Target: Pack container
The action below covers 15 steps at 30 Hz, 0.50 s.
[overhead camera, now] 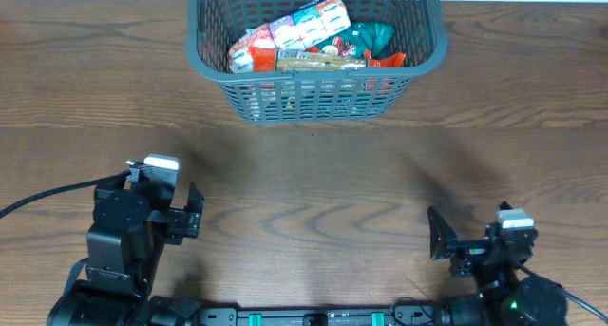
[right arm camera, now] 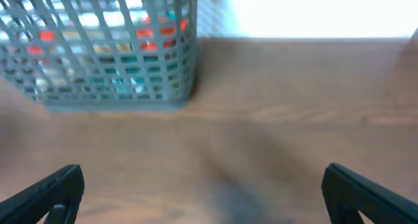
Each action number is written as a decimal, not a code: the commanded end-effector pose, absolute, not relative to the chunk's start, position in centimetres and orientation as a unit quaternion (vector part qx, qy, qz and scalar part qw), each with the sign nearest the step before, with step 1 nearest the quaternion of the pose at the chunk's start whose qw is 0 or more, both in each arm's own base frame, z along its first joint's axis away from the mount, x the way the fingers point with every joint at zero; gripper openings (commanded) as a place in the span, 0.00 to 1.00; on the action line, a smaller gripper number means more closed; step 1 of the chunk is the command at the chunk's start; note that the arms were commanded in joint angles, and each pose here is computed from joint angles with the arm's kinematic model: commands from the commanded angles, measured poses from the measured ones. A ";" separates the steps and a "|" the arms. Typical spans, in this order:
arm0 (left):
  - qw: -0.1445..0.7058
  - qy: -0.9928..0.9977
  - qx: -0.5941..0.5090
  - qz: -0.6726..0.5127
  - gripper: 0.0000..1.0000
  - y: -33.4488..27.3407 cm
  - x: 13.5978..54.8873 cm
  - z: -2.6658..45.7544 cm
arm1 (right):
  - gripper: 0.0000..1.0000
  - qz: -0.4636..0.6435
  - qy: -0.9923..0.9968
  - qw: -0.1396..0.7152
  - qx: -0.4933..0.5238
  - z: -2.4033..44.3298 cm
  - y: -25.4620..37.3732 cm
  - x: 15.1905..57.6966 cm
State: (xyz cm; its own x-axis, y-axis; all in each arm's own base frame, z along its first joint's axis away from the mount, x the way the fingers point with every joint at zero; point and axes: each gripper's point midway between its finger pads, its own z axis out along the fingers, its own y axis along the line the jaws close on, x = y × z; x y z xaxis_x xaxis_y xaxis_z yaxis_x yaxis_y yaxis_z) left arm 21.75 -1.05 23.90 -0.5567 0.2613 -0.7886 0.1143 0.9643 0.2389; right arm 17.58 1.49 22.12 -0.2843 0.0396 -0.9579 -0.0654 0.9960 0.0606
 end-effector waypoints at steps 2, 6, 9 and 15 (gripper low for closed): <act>0.456 0.880 0.101 0.085 0.98 -0.8 21.7 23.6 | 0.99 0.051 0.782 0.620 -0.022 20.6 2.3 20.5; 0.456 0.880 0.101 0.085 0.99 -0.8 21.7 23.6 | 0.99 0.046 0.734 0.677 -0.018 20.6 2.2 23.0; 0.456 0.880 0.101 0.085 0.99 -0.8 21.7 23.6 | 0.99 0.038 0.718 0.695 -0.009 19.0 2.0 24.1; 0.456 0.880 0.101 0.085 0.99 -0.8 21.7 23.6 | 0.99 0.039 0.733 0.679 -0.013 15.6 2.1 24.5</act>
State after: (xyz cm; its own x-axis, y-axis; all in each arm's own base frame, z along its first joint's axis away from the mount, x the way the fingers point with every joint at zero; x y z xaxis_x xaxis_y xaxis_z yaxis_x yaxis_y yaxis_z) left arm 21.77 -0.94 23.86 -0.5589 0.2616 -0.7869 0.1091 0.9639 0.2430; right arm 24.57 2.02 15.50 -0.0890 0.0476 -0.9949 -0.0676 0.9963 0.0538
